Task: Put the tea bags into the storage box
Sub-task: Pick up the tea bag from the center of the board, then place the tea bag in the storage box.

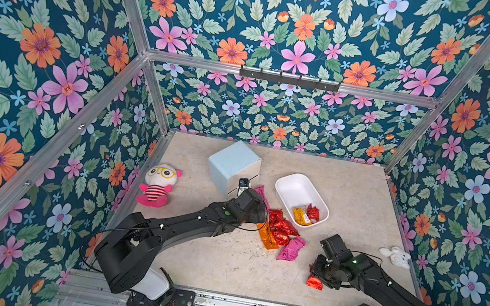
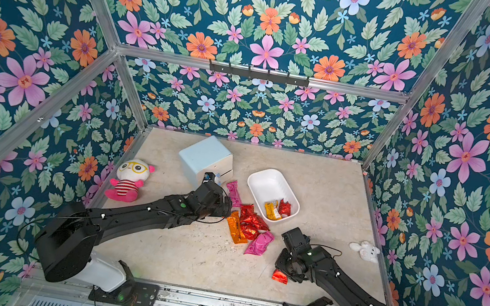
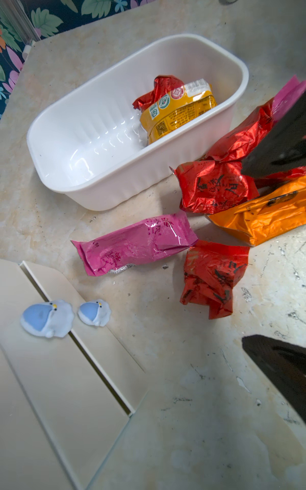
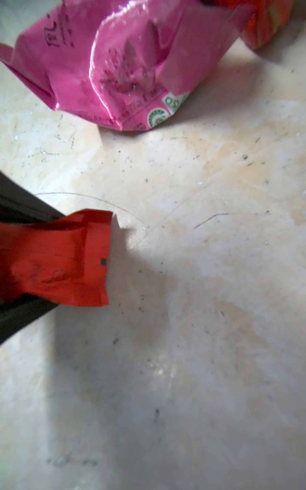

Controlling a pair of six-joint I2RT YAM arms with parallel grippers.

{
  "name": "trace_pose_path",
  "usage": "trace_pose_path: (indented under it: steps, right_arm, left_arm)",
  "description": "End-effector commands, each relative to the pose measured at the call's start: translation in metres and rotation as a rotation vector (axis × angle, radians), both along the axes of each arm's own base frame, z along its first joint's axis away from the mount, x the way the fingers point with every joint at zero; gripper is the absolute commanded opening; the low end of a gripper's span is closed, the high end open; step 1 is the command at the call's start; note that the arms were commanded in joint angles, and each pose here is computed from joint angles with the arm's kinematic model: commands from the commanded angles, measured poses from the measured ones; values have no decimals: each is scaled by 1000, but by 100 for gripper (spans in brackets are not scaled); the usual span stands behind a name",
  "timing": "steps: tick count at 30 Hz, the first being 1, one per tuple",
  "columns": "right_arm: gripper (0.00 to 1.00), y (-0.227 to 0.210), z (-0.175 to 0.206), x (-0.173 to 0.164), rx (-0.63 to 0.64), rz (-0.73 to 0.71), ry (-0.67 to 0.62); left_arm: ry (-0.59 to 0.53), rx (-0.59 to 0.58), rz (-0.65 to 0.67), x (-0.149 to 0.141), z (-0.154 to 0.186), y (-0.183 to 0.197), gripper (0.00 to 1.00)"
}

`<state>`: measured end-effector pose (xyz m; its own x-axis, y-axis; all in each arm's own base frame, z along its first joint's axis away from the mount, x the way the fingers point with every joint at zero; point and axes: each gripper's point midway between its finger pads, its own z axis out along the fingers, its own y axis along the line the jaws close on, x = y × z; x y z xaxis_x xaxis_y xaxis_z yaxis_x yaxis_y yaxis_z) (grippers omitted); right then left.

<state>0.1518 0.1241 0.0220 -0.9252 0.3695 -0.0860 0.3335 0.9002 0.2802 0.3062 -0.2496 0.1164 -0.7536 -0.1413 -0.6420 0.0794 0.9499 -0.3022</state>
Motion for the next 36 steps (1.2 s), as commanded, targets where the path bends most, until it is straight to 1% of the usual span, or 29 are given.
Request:
trace_pose_path:
  steps: [1, 4, 8, 11, 16, 19, 22, 24, 28, 32, 35, 36]
  right_arm:
    - [37, 0, 6, 5, -8, 22, -31]
    - [31, 0, 11, 7, -17, 32, -44]
    - [29, 2, 27, 15, -16, 46, -75]
    - [25, 6, 51, 25, -10, 57, -122]
    - [24, 15, 99, 51, -11, 88, -232]
    - [23, 24, 123, 74, -25, 111, -296]
    - [24, 37, 135, 103, -32, 132, -367]
    - [24, 45, 135, 122, -23, 144, -394]
    - [24, 61, 138, 168, 38, 140, -453]
    - [25, 70, 139, 213, 32, 142, -502]
    - [27, 76, 127, 240, 4, 157, -490]
    - [27, 79, 114, 247, -4, 166, -458]
  left_arm:
    - [-9, 11, 26, 1, 1, 5, 99]
    - [-7, 11, 30, 1, 0, 5, 99]
    - [-3, 6, 33, 2, -1, 4, 99]
    - [-4, 6, 34, 3, 0, 4, 99]
    - [-6, 8, 29, 4, 1, 2, 99]
    - [-4, 10, 28, 4, -1, 2, 99]
    - [1, 10, 24, 4, -2, 1, 99]
    - [1, 8, 24, 4, -2, 1, 99]
    - [-2, 2, 21, 3, 2, 1, 99]
    - [-10, 16, 22, 2, 5, 5, 99]
    - [-11, 29, 19, 1, 6, 7, 99]
    - [-8, 33, 18, 1, 5, 7, 99]
